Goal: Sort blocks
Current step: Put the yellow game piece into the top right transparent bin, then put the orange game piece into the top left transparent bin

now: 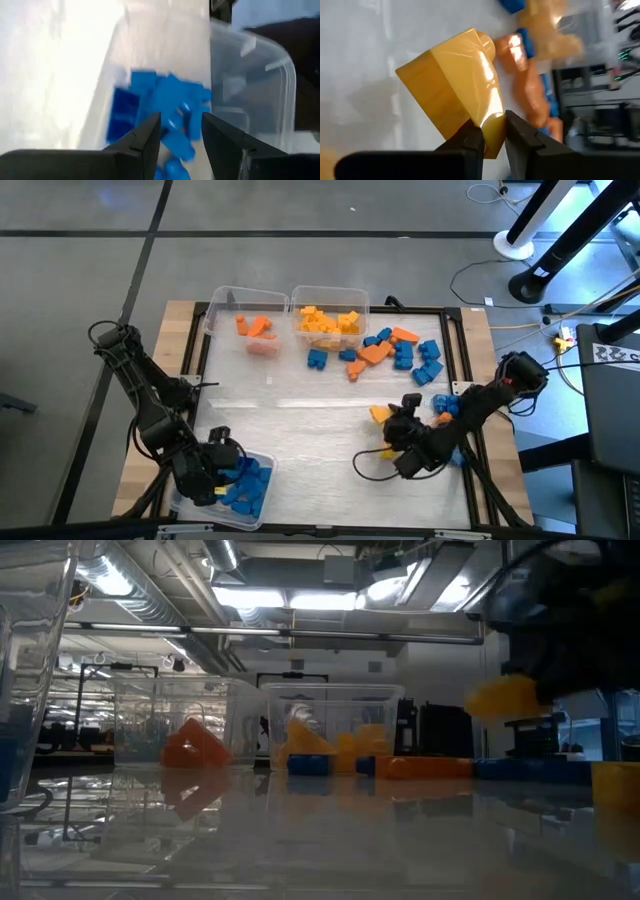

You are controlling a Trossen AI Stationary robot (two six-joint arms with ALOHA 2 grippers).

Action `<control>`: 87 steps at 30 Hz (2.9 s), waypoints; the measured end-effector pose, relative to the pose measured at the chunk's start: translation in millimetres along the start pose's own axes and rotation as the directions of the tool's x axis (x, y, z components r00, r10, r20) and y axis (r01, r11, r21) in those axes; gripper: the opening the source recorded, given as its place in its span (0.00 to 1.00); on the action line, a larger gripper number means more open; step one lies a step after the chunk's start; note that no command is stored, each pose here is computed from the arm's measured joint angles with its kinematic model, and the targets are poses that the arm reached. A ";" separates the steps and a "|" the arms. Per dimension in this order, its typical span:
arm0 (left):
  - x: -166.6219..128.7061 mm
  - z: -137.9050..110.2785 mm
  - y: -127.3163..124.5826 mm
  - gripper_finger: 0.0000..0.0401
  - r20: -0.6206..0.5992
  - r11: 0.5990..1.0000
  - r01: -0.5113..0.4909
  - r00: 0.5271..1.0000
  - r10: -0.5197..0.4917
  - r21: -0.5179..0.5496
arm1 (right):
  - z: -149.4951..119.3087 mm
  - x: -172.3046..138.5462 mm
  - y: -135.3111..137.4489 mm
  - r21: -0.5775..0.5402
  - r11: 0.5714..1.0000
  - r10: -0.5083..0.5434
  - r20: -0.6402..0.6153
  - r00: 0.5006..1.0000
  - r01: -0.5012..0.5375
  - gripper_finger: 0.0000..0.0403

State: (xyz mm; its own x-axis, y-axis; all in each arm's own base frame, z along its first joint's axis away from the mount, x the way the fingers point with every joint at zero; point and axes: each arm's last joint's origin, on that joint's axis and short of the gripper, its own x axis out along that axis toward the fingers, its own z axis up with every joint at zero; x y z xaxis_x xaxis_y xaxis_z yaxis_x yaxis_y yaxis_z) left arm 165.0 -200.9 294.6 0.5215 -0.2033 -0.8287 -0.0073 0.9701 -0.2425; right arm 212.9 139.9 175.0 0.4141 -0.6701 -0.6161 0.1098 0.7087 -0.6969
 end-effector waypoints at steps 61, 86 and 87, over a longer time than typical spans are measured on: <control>65.8 95.7 88.8 0.33 0.270 0.829 -0.550 0.818 0.509 0.104 | 77.8 210.1 -273.3 -0.054 0.976 0.213 0.087 0.973 -0.209 0.23; 65.8 95.7 88.8 0.33 0.269 0.831 -0.548 0.819 0.507 0.100 | 113.1 114.1 -276.4 -0.188 0.823 0.540 -0.031 0.841 -0.536 0.50; 65.8 95.7 88.8 0.33 0.269 0.831 -0.548 0.819 0.508 0.100 | 116.3 108.5 -268.2 -0.203 0.794 0.580 -0.028 0.814 -0.573 0.50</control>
State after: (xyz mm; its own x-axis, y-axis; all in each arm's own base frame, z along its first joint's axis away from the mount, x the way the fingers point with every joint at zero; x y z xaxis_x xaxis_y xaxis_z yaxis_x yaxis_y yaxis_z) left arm 280.3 -115.4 266.8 0.6527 0.3616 -0.6658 -0.2065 0.9304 0.3029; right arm 333.5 -97.2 337.8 0.3758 -0.1402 -0.9160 -0.3333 0.9019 -0.2747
